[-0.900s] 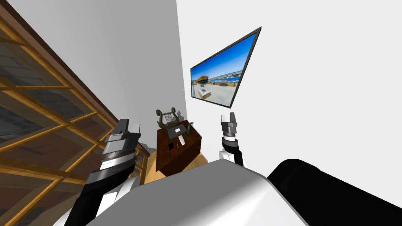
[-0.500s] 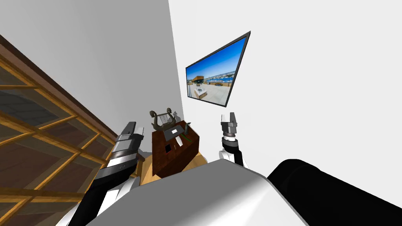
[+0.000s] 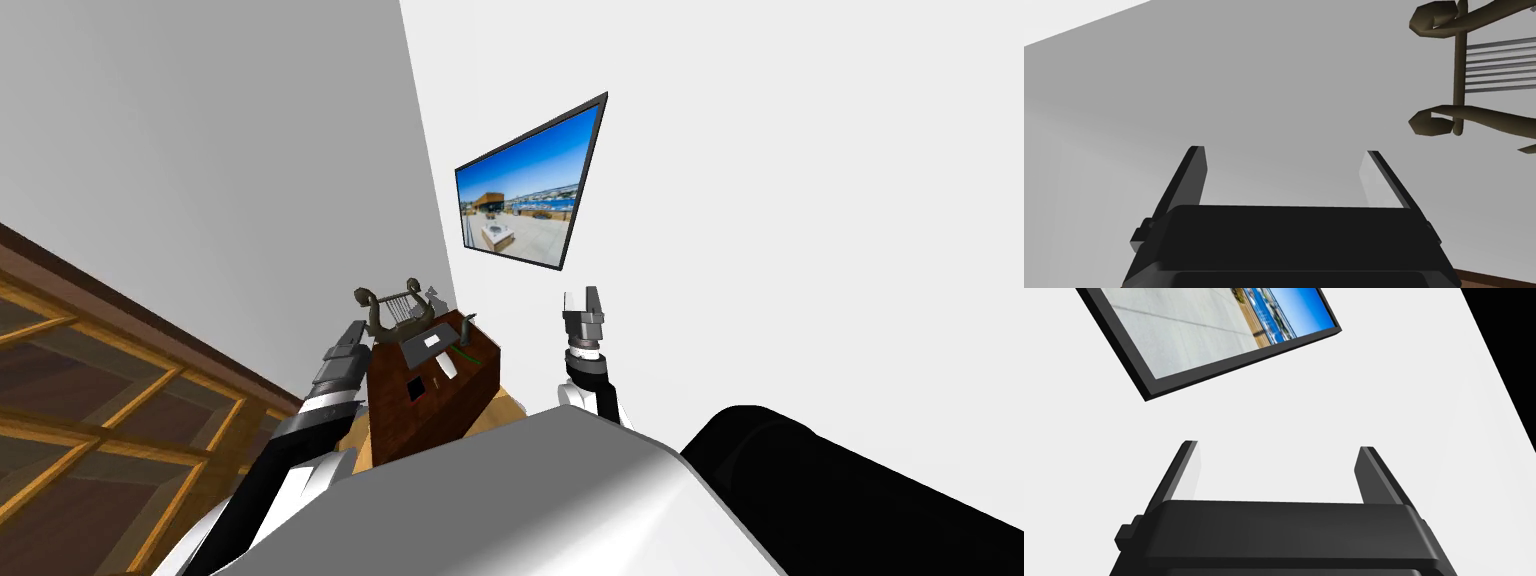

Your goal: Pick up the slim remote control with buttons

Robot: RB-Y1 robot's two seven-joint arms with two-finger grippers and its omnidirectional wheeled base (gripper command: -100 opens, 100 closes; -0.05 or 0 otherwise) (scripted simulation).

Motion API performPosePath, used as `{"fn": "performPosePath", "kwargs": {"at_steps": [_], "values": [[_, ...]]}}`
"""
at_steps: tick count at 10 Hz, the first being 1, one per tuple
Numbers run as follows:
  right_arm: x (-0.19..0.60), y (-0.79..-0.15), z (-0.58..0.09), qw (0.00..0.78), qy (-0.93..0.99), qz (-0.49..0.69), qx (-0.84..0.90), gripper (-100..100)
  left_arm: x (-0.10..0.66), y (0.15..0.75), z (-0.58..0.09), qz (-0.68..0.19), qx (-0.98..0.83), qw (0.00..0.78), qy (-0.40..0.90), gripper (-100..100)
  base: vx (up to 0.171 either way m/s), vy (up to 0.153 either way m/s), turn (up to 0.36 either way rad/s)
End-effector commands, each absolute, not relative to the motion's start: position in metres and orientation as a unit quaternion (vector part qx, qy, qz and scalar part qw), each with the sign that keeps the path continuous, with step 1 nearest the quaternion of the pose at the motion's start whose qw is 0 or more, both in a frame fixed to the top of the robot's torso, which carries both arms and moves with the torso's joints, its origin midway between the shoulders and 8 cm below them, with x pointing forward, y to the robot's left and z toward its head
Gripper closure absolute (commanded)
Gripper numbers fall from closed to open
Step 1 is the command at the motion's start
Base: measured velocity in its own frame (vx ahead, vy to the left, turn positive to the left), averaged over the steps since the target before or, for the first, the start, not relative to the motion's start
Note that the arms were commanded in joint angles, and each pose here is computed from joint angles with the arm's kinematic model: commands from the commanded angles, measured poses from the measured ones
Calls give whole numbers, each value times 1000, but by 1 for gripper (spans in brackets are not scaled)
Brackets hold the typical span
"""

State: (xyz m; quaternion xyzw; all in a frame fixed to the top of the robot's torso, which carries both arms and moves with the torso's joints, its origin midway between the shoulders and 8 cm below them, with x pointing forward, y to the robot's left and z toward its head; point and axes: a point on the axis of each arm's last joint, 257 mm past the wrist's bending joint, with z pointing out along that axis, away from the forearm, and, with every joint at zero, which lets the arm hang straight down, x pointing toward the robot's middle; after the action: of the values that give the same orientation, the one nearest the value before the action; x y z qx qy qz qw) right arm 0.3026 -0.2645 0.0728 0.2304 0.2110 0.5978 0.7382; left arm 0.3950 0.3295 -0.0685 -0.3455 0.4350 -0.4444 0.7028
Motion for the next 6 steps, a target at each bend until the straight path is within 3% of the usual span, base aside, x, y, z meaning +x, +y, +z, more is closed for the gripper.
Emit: {"fn": "performPosePath", "kwargs": {"at_steps": [1, 2, 6], "values": [[303, -264, 73, 738, 211, 598, 230, 0, 402, 338, -95, -429, -363, 690, 456, -100, 12, 7, -139], [303, -264, 73, 738, 211, 598, 230, 0, 408, 346, -114, -416, -377, 679, 473, -100, 15, 14, -365], [303, -264, 73, 738, 211, 598, 230, 0, 418, 366, -167, -381, -414, 648, 514, -100, 15, 18, -164]]}}
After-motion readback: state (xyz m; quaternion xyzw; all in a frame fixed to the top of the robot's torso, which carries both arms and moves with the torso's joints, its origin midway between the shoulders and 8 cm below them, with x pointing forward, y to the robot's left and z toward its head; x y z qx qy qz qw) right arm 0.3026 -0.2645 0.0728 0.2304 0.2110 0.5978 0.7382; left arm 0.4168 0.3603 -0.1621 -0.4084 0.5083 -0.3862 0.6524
